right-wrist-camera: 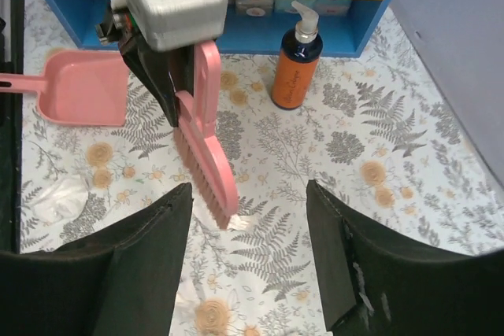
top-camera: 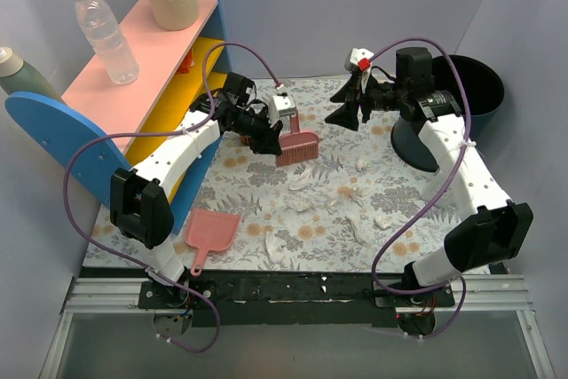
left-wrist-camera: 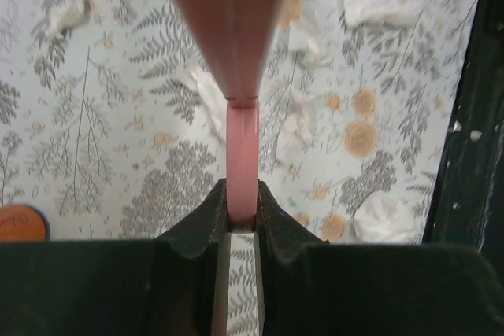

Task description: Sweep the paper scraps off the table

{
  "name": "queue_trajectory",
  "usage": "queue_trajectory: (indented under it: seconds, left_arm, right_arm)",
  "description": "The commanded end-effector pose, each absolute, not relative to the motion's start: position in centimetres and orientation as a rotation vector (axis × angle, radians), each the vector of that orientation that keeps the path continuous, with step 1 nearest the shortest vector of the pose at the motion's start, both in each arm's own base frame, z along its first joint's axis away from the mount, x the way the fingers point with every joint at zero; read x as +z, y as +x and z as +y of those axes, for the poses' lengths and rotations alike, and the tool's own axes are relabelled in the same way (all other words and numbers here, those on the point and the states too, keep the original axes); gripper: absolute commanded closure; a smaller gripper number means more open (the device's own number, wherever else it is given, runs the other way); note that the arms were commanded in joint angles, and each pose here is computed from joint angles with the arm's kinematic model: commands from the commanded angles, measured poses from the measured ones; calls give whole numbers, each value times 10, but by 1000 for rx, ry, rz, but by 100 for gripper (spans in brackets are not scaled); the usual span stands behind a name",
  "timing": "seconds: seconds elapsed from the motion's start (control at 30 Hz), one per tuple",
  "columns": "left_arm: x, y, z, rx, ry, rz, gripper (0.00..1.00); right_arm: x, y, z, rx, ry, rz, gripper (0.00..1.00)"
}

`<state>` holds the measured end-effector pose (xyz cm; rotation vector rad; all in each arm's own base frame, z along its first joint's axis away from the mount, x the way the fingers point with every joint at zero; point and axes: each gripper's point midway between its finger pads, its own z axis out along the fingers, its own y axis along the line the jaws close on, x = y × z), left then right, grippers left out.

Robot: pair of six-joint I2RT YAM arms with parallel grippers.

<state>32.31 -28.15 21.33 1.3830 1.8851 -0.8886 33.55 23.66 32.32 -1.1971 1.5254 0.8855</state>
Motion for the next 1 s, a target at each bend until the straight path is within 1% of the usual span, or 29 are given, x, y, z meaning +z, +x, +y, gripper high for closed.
queue_trajectory:
  seconds: [0.0,0.2,0.43,0.57,0.63,0.67,0.77,0.83,0.9,0.93,0.97]
  left_arm:
    - [206,313,-256,-711,1566,1873,100]
    - [203,312,-265,-694,1590,1842,100]
    - [208,308,-272,-700,1609,1790,100]
    - [214,308,-273,-700,1594,1784,100]
    - [217,309,-273,-696,1583,1777,100]
    - [218,310,-273,-691,1578,1776,100]
    - [221,313,-275,-696,1547,1784,100]
    - [228,316,-280,-710,1508,1778,78]
    - [232,310,-283,-773,1438,1816,65]
    - [237,312,-286,-785,1410,1786,56]
    - [240,309,-289,-821,1362,1798,54]
  right_arm:
    - [330,331,237,820,-1338,1435,39]
    - [326,320,264,902,-1377,1415,48]
    - [320,311,296,1005,-1396,1415,54]
    - [322,308,305,1074,-1371,1423,61]
    - [319,307,308,1093,-1367,1425,72]
    - [319,306,308,1105,-1355,1438,84]
    - [314,305,307,1118,-1342,1453,99]
    - [316,303,305,1120,-1327,1457,99]
    - [319,302,301,1161,-1284,1477,99]
    - [326,305,294,1173,-1248,1479,99]
    - [329,309,291,1195,-1221,1460,99]
